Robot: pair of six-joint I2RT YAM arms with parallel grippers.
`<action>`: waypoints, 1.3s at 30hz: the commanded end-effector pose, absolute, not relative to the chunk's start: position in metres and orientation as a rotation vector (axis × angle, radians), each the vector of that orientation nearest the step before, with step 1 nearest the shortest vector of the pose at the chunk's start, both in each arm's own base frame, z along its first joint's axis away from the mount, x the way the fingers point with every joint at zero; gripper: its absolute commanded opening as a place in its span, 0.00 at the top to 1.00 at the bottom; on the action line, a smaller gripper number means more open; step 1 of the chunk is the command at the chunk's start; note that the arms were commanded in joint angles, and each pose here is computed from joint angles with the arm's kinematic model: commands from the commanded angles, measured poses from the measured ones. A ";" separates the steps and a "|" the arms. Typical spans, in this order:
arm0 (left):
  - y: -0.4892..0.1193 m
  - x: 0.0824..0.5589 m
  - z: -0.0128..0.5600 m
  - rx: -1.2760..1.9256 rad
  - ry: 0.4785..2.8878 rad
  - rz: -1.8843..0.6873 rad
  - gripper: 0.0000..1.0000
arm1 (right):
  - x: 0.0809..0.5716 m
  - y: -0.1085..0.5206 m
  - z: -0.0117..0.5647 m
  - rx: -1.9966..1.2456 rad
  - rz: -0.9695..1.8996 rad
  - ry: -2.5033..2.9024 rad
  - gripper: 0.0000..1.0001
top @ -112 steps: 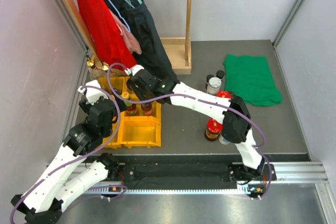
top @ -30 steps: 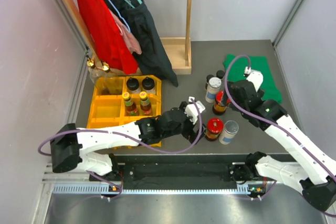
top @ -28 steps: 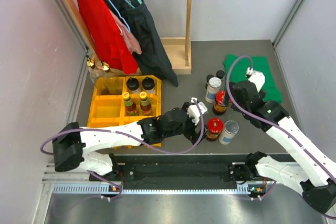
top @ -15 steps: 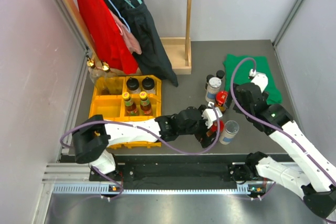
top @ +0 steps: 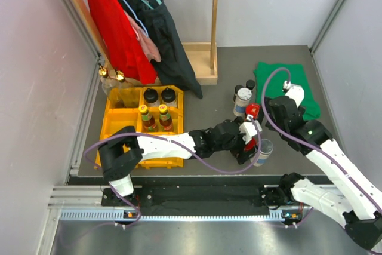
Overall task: Organize the condiment bottles
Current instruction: Pick up the bottle from the center of the board.
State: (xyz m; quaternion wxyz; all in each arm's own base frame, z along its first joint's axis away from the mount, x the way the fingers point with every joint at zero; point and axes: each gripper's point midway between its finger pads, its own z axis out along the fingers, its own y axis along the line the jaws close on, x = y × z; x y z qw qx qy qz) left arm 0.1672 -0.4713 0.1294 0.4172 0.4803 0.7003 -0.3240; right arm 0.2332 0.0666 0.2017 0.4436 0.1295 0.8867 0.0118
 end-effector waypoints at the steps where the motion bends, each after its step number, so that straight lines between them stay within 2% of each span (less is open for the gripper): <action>1: -0.486 0.185 0.149 1.122 1.696 -0.779 0.01 | 0.236 0.061 0.212 0.341 0.037 2.154 0.01; 4: -0.484 0.190 0.147 1.097 1.709 -0.753 0.04 | 0.236 0.060 0.213 0.345 0.034 2.153 0.01; 8: -0.482 0.195 0.148 1.068 1.707 -0.733 0.23 | 0.236 0.060 0.212 0.344 0.033 2.154 0.01; 9: -0.481 0.195 0.148 1.066 1.707 -0.728 0.32 | 0.236 0.060 0.212 0.345 0.031 2.153 0.01; 11: -0.480 0.196 0.147 1.074 1.708 -0.713 0.43 | 0.235 0.060 0.211 0.343 0.032 2.157 0.01; 12: -0.480 0.197 0.147 1.073 1.710 -0.706 0.60 | 0.235 0.060 0.211 0.341 0.030 2.159 0.01; 15: -0.473 0.204 0.147 1.055 1.730 -0.649 0.81 | 0.235 0.060 0.210 0.343 0.029 2.159 0.01; 16: -0.470 0.206 0.148 1.046 1.734 -0.630 0.94 | 0.235 0.060 0.210 0.342 0.030 2.160 0.01; 17: -0.466 0.211 0.150 1.023 1.741 -0.596 0.99 | 0.235 0.059 0.210 0.342 0.028 2.160 0.01; 30: -0.394 0.221 0.188 0.743 1.930 -0.407 1.00 | 0.237 0.063 0.210 0.342 0.046 2.157 0.01; 39: -0.294 0.228 0.218 0.342 1.964 -0.205 1.00 | 0.241 0.071 0.212 0.333 0.086 2.158 0.01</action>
